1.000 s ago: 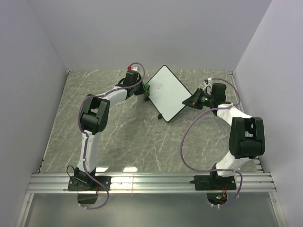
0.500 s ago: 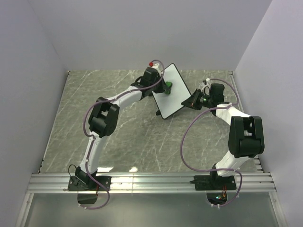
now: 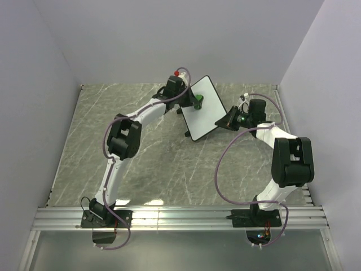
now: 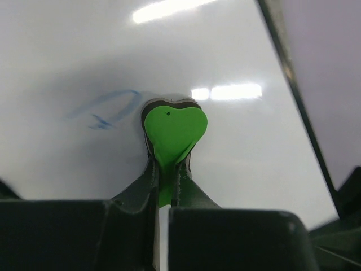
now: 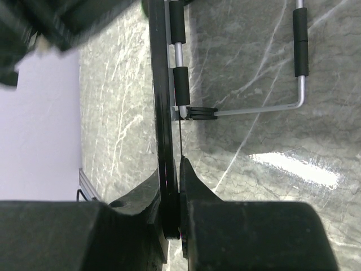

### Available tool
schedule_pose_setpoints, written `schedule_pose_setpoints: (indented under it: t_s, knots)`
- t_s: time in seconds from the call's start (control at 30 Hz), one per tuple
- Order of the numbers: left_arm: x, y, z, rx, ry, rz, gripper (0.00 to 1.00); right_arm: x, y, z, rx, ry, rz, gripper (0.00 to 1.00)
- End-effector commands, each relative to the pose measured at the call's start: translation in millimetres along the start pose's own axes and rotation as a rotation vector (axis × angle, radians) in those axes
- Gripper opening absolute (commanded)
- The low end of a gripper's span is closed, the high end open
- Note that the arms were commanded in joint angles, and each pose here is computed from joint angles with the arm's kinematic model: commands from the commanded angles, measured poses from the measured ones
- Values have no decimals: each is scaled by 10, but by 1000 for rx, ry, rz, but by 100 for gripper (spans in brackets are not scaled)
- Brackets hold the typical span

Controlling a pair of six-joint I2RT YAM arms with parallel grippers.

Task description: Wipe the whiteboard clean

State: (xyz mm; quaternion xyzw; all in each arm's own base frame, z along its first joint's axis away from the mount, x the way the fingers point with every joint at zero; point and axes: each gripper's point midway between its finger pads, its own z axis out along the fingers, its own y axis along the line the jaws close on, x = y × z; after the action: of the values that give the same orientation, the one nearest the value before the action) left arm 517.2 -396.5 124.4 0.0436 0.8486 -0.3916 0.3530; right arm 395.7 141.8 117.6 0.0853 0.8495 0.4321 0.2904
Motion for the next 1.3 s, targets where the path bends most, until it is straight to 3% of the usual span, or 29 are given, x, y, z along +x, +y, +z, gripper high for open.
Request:
schedule_pose_setpoints:
  t_s: [0.0,0.17,0.27,0.63,0.9,1.13,1.27]
  knots:
    - [218,921,134,-173,96,-55,0,208,-102,73,62,74,51,0]
    - [48,1297,147,-196,103,-56,0,267,-109,42,75,94,39,0]
    - [13,1259,141,-166,100,-29,0,282,-116,44,77,99,36,0]
    - [-161,98,10,46,92,135,0,318,-58,178,73,129,23,0]
    - [213,-358,124,94,172,244,0,452,40,266,88,189,-39,0]
    - [49,-212,131,21,123,239,0,560,89,280,88,217,-67,0]
    - [-123,193,191,-56,94,178,0,611,119,254,92,230,-79,0]
